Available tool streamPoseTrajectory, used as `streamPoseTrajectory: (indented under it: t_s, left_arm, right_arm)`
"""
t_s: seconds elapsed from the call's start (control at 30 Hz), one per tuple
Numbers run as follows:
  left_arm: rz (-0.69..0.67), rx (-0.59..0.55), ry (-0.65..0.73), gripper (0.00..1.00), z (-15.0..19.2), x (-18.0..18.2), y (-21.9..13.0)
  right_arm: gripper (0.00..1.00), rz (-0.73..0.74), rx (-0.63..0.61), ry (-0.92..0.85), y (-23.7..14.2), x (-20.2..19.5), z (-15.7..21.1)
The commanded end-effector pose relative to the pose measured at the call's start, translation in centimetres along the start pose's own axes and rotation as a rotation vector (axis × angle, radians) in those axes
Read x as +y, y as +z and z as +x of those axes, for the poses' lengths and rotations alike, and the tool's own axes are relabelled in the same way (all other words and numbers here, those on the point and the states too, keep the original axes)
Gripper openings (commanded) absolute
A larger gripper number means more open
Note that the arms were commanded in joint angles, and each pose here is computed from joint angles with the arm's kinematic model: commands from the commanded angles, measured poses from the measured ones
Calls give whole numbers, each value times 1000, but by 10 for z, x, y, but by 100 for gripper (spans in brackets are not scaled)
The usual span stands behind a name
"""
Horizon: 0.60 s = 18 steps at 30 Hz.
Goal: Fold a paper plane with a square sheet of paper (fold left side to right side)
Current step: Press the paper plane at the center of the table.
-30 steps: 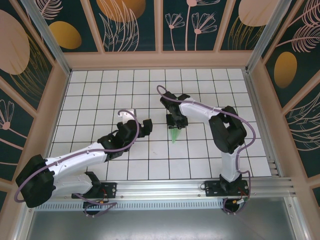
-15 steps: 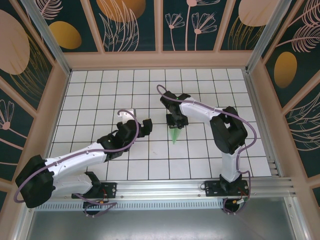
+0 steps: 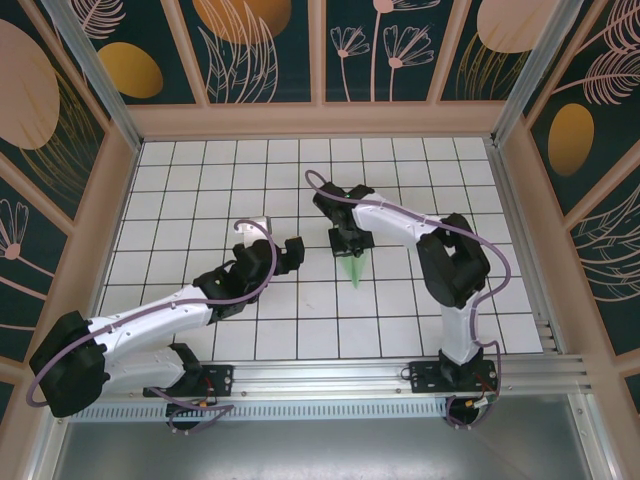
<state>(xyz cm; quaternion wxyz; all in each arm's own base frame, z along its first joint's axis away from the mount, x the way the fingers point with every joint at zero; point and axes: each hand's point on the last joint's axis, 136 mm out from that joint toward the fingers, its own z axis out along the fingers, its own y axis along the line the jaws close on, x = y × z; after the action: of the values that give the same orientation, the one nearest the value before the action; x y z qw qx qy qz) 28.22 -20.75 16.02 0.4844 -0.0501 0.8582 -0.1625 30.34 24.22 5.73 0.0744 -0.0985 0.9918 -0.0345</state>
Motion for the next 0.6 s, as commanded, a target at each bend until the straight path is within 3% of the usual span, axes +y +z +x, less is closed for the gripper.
streamPoseTrajectory:
  t_s: [0.0, 0.4, 0.57]
  left_arm:
    - [-18, -39, -20, 98, -11, 3, -3]
    - [-22, -40, -21, 99, -12, 5, -5]
    - [-19, -33, -19, 98, -11, 3, -4]
  right_arm:
    - [6, 114, 24, -67, -3, -8, 6]
    - [9, 131, 48, -37, 13, -6, 9]
    - [16, 126, 57, -30, 16, -5, 10]
